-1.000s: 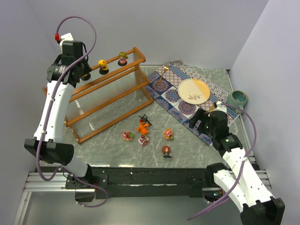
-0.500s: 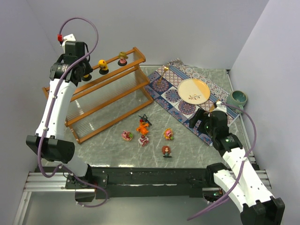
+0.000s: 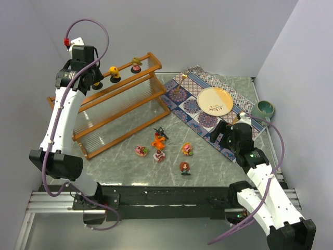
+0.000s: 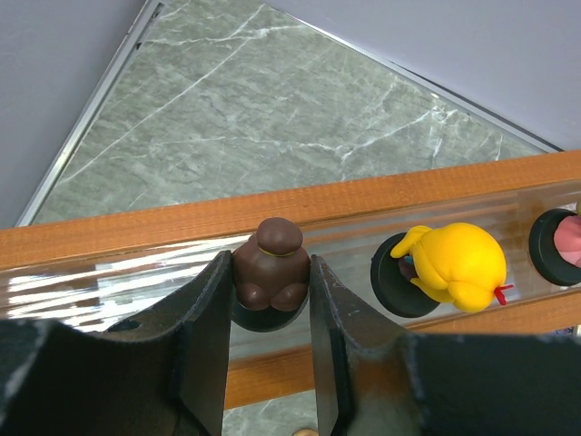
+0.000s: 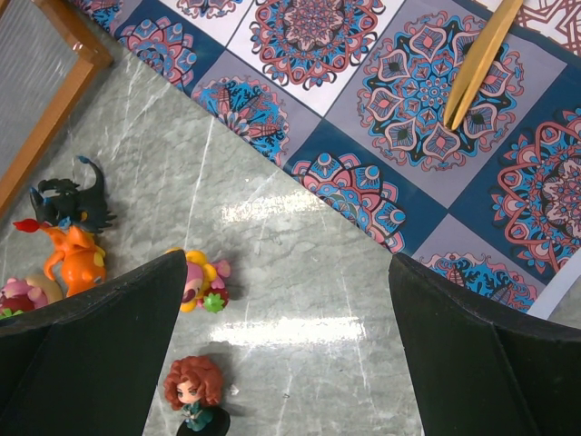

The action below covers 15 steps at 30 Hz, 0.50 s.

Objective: Place and organize the plastic toys onto the shelf

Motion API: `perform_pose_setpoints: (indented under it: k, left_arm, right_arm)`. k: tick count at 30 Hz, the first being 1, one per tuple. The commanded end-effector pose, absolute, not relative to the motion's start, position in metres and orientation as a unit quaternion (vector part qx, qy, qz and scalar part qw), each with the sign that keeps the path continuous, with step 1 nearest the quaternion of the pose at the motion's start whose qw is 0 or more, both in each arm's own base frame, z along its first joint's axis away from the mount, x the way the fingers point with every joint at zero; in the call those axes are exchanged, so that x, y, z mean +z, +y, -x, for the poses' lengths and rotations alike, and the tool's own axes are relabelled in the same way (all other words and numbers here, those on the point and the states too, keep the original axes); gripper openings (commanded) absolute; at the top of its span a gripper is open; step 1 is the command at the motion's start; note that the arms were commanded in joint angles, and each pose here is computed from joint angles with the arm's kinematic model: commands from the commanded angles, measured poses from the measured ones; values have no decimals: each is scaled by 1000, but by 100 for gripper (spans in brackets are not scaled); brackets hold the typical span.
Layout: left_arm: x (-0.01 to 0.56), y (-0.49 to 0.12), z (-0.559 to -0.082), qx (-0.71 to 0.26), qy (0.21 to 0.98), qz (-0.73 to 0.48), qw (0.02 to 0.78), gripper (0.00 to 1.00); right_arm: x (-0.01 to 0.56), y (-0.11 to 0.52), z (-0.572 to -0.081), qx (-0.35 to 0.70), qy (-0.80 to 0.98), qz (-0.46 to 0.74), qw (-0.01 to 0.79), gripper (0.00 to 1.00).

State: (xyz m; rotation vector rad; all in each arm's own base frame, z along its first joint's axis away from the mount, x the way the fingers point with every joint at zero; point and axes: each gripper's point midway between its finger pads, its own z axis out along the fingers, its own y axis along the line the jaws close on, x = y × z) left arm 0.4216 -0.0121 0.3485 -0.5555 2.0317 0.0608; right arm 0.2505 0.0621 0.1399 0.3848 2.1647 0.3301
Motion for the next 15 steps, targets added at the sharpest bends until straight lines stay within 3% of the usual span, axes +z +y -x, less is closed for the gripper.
perform_pose_setpoints:
  k: [1, 7, 15]
  left_arm:
    - [353, -19, -419, 2, 840, 228, 492, 17]
    - [355, -20, -417, 0, 842, 227, 489, 18]
    - [351, -21, -416, 5, 844, 227, 486, 31]
  right_arm:
    - [148, 63, -258, 133, 864, -148, 463, 99]
    - [148, 63, -258, 135, 863, -148, 463, 99]
    - [148, 63, -258, 134, 864, -148, 463, 99]
